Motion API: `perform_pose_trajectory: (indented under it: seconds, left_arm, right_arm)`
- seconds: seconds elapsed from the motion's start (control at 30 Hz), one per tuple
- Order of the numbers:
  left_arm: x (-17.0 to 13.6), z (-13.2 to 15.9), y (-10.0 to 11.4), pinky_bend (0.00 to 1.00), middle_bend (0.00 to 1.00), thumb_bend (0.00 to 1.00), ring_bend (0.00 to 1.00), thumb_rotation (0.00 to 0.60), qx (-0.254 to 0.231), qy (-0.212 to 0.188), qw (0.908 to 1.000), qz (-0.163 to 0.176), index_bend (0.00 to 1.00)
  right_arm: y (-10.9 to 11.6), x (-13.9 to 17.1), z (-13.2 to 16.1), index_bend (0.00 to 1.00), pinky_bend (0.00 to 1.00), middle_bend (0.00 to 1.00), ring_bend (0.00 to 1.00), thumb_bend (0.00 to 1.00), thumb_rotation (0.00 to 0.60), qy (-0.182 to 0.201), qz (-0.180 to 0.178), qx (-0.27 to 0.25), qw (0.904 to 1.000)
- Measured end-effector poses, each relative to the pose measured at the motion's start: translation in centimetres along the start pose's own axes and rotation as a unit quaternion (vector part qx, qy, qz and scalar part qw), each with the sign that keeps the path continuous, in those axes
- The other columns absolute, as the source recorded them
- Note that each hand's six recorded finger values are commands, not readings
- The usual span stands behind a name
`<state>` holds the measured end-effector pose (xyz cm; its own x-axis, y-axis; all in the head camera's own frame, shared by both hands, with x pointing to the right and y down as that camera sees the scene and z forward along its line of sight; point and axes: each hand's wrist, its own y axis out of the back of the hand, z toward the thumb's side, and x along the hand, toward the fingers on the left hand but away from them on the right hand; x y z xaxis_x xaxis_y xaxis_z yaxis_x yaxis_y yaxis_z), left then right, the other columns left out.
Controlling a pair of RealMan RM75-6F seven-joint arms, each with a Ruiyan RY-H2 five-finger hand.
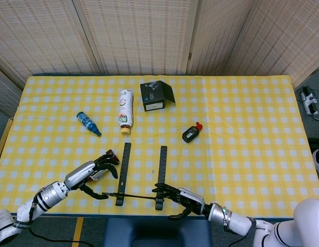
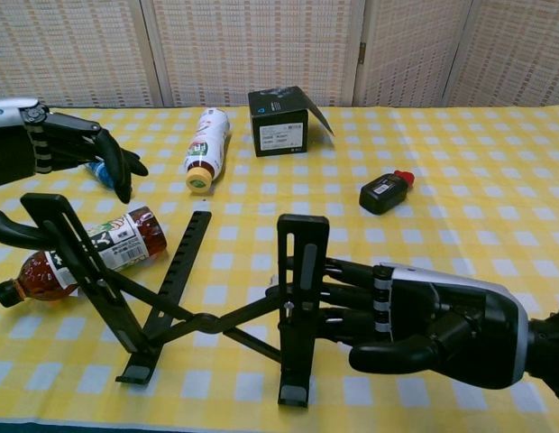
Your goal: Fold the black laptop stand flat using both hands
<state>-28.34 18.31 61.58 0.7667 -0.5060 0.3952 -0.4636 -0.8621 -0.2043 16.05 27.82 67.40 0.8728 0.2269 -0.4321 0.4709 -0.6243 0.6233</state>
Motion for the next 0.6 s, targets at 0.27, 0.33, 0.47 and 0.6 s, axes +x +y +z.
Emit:
perform_pose_trajectory:
  seconds: [0.27, 0.33, 0.47, 0.6]
  left_arm:
    - [-0.2, -0.5, 0.0, 0.0, 0.4, 0.15, 0.17, 0.6, 0.032, 0.01, 0.9994, -0.002, 0.4]
    - [-0.3, -0.6, -0.1, 0.0, 0.39, 0.15, 0.17, 0.6, 0.042, 0.014, 0.999, -0.004, 0.39]
    - [-0.4, -0.8, -0.2, 0.0, 0.38, 0.15, 0.16, 0.6, 0.061, 0.019, 0.9979, -0.005, 0.38]
    - [-0.7, -1.2, -0.6, 0.0, 0.37, 0.15, 0.15, 0.6, 0.073, 0.03, 0.9968, -0.008, 0.37]
  right_arm:
    - [0.2, 0.9, 1.3, 0.02, 0.01, 0.1, 0.14, 0.26, 0.6, 0.02, 0.002, 0.082, 0.9965]
    - [0.2, 1.3, 2.3, 0.02, 0.01, 0.1, 0.14, 0.25, 0.6, 0.028, 0.001, 0.12, 0.9923]
    - [-0.1, 2.3, 4.7, 0.02, 0.01, 0.09, 0.14, 0.25, 0.6, 0.048, -0.002, 0.176, 0.9832]
    - [-0.8, 3.0, 7.0, 0.02, 0.01, 0.09, 0.14, 0.25, 0.6, 0.071, -0.001, 0.205, 0.9762]
